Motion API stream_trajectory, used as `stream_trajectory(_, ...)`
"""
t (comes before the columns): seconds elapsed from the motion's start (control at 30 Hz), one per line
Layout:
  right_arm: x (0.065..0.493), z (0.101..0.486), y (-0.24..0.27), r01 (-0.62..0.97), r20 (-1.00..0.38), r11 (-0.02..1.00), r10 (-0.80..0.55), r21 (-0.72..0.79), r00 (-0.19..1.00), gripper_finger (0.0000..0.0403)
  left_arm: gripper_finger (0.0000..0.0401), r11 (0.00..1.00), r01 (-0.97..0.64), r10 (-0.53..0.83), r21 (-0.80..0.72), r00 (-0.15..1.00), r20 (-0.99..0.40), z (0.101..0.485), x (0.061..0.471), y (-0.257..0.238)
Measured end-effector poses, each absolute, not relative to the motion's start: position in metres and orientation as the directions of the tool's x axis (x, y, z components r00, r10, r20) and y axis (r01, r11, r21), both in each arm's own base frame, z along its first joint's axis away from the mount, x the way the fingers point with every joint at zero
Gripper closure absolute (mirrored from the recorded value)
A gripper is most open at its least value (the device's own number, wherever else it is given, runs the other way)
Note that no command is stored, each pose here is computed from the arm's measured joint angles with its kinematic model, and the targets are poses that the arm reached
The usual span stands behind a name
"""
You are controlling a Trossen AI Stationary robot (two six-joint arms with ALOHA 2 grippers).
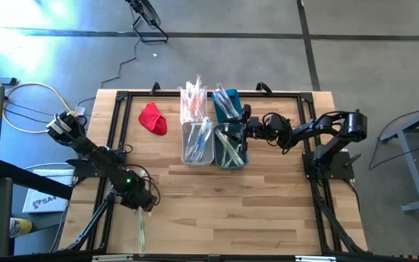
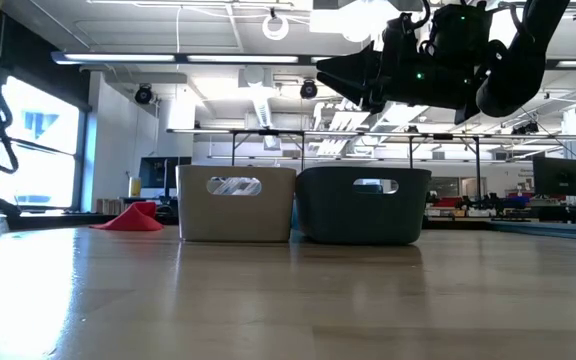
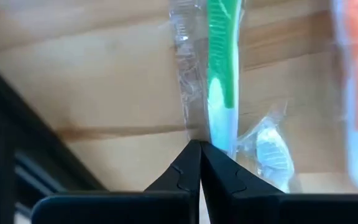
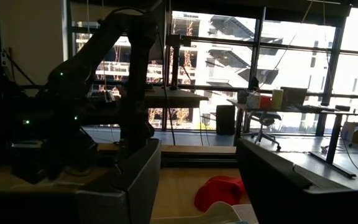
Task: Pick & Place Toothbrushes
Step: Move the brushes to the middle of the table
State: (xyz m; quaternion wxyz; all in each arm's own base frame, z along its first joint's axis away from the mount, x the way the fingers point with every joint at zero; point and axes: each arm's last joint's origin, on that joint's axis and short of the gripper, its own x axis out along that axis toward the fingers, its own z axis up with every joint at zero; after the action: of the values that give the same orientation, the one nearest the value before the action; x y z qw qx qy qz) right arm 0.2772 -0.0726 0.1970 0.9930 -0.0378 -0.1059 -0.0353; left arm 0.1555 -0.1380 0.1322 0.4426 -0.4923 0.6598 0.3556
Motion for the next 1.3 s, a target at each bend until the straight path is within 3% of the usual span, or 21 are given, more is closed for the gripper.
stream_trajectory(0.43, 0.277, 0.197, -0.073, 0.079, 0.213, 0.995, -0.063, -0.068, 0.975, 0.0199, 0.0396, 0.291, -0.927, -0.278, -0.237, 0.155, -0.948, 0.134, 0.191, -0.115)
stream_trajectory(0.83, 0.277, 0.197, -0.073, 0.079, 0.213, 0.995, -0.063, -0.067, 0.975, 0.0199, 0.0396, 0.416, -0.766, -0.138, -0.491, 0.48, -0.866, 0.14, 0.229, -0.084)
stream_trajectory(0.97, 0.277, 0.197, -0.073, 0.079, 0.209, 0.995, -0.063, -0.067, 0.976, 0.0199, 0.0396, 0.439, -0.749, -0.16, -0.496, 0.479, -0.863, 0.14, 0.233, -0.076)
stream_trajectory(1.3, 0.277, 0.197, -0.073, 0.078, 0.208, 0.995, -0.063, -0.067, 0.976, 0.0199, 0.0396, 0.379, -0.717, -0.512, -0.585, 0.364, -0.778, 0.155, 0.238, -0.086)
